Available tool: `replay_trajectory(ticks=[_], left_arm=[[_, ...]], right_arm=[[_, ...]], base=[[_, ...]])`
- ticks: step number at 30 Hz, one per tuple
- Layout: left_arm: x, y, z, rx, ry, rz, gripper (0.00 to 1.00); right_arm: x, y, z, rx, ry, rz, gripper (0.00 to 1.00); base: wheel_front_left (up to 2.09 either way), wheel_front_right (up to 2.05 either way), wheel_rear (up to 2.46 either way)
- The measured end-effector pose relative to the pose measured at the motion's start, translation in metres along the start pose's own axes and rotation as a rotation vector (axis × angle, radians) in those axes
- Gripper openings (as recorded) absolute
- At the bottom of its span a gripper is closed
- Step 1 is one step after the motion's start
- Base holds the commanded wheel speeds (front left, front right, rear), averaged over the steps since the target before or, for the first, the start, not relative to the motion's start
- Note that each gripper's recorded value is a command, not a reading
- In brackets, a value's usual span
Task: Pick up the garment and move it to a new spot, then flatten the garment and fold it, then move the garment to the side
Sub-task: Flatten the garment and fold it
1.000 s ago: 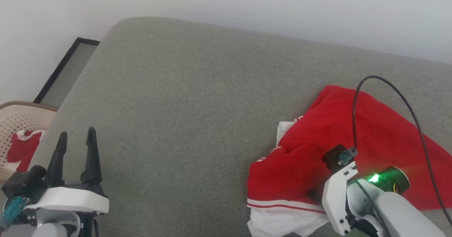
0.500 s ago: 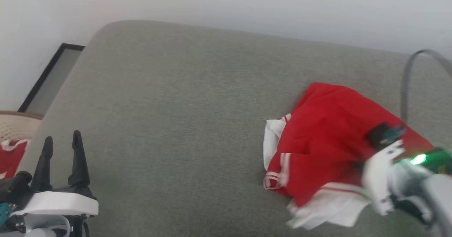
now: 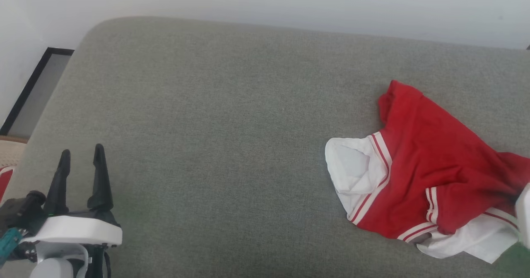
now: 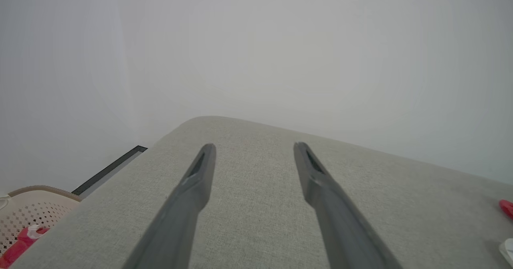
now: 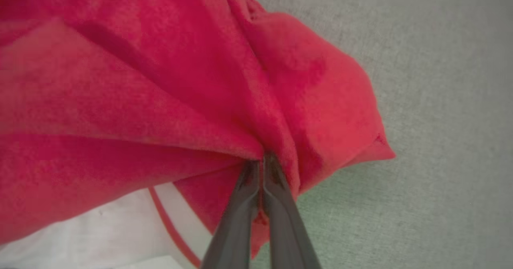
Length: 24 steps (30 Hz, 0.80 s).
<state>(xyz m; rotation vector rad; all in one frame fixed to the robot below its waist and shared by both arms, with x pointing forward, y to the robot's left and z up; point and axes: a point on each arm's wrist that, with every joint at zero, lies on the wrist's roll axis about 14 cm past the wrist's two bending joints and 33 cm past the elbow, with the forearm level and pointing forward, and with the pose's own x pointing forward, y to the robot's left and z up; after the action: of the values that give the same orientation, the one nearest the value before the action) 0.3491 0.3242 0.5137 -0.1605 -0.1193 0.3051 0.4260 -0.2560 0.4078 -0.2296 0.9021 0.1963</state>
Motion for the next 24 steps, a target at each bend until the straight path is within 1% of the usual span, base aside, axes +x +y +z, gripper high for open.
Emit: replay_trajectory(ticks=[1,2,3,4,5,12,16,21,24], left_arm=[[0.001,-0.002,-0.001,0.001,0.003,-0.006,1.0],[0.002,-0.004,-0.002,0.003,0.006,-0.013,1.0],[0.004,-0.005,-0.002,0.004,0.008,-0.019,1.0],[0.005,-0.008,-0.004,0.002,0.011,-0.029,1.0],[0.006,-0.011,-0.005,0.002,0.017,-0.041,1.0],[0.018,-0.026,-0.006,0.008,0.024,-0.109,1.0],[0.022,-0.043,-0.011,0.002,0.045,-0.177,1.0],[0.033,-0.07,-0.015,-0.006,0.075,-0.292,1.0],[0.041,-0.091,-0.016,-0.017,0.106,-0.367,1.0]], right_arm=[[0.003,0.003,-0.005,0.019,0.009,0.006,0.08],[0.007,0.006,-0.009,0.037,0.015,0.014,0.27],[0.009,0.009,-0.011,0.051,0.019,0.02,0.4],[0.012,0.009,-0.012,0.057,0.023,0.018,0.91],[0.013,0.009,-0.011,0.06,0.02,0.016,1.0],[0.012,0.012,-0.002,0.074,-0.042,0.022,1.0],[0.003,0.014,0.007,0.098,-0.108,0.029,1.0],[-0.019,0.012,0.03,0.132,-0.251,0.02,1.0],[-0.035,0.01,0.046,0.145,-0.365,0.0,1.0]], base=[[0.0,0.0,0.0],[0.0,0.0,0.0],[0.0,0.0,0.0],[0.0,0.0,0.0],[0.0,0.0,0.0],[0.0,0.0,0.0],[0.0,0.0,0.0],[0.0,0.0,0.0],[0.0,0.0,0.0]])
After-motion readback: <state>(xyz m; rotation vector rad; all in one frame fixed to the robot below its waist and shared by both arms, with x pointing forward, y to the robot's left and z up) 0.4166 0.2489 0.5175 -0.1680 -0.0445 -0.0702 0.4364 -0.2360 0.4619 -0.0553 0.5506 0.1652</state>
